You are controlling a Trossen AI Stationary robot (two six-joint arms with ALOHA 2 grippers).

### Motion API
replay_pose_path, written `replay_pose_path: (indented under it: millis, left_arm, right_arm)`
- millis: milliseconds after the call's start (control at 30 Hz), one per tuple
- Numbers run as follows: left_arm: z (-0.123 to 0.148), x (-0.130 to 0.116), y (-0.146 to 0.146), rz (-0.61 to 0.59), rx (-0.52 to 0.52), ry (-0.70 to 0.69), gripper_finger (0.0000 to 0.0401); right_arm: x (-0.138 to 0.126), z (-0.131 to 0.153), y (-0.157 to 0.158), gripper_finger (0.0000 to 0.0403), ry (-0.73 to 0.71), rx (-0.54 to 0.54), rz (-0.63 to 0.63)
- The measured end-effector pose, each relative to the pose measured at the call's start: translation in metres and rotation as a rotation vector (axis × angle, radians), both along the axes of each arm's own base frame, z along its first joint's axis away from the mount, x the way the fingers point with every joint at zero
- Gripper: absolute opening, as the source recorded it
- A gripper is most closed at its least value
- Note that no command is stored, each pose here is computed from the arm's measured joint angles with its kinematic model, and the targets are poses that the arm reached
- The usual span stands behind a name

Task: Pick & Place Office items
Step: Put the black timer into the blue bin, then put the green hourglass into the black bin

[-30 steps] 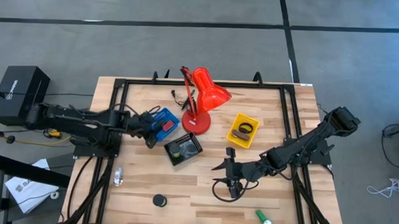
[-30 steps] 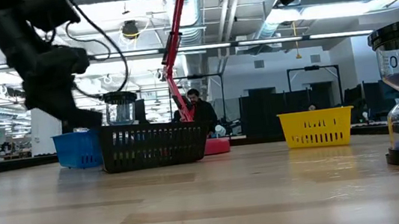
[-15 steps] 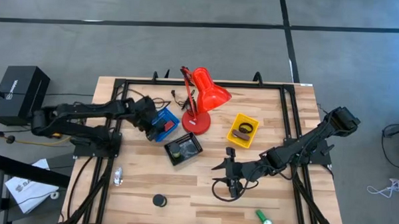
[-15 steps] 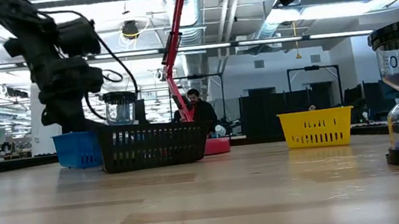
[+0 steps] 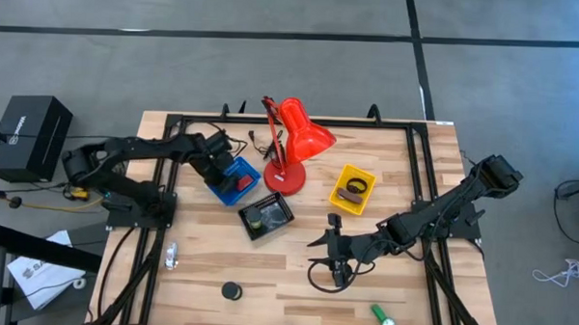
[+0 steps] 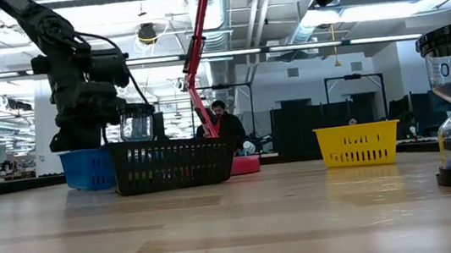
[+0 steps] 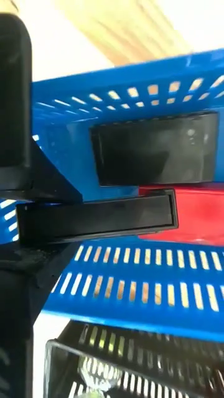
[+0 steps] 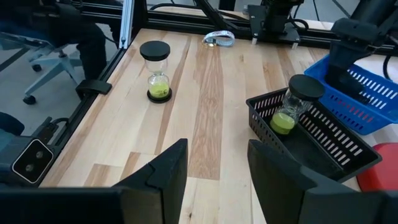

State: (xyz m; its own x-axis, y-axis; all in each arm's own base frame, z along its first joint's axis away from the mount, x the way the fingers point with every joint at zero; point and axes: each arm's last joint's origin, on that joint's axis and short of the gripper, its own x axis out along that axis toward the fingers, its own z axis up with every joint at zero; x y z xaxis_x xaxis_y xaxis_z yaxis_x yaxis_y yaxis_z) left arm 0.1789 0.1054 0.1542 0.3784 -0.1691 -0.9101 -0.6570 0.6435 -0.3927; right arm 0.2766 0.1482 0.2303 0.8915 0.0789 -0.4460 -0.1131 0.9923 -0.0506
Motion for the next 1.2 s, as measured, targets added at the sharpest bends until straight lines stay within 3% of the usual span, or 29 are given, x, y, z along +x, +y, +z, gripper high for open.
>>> replay_pose_path:
  millis: [267, 500, 800, 933, 1200]
  left_arm:
    - [-0.002, 0.001, -0.003, -0.104, 0.036, -0.001, 0.007]
    - [0.006, 0.0, -0.005, -0.114, 0.067, -0.036, 0.0075]
    - [0.008, -0.001, -0.005, -0.112, 0.081, -0.041, 0.0159]
    - [0.007, -0.002, -0.003, -0.104, 0.139, -0.004, 0.0182]
    - [0.007, -0.002, -0.001, -0.124, 0.201, 0.014, 0.0151]
  right_arm:
    - [0.0, 0.0, 0.0, 0.0159, 0.001, -0.001, 0.0]
    - [0.0, 0.0, 0.0, 0.0159, 0.0, -0.002, 0.001]
    - [0.0, 0.0, 0.0, 0.0159, 0.0, -0.002, 0.001]
    - [0.0, 0.0, 0.0, 0.0159, 0.0, -0.002, 0.001]
    - [0.0, 0.0, 0.0, 0.0159, 0.0, -0.001, 0.001]
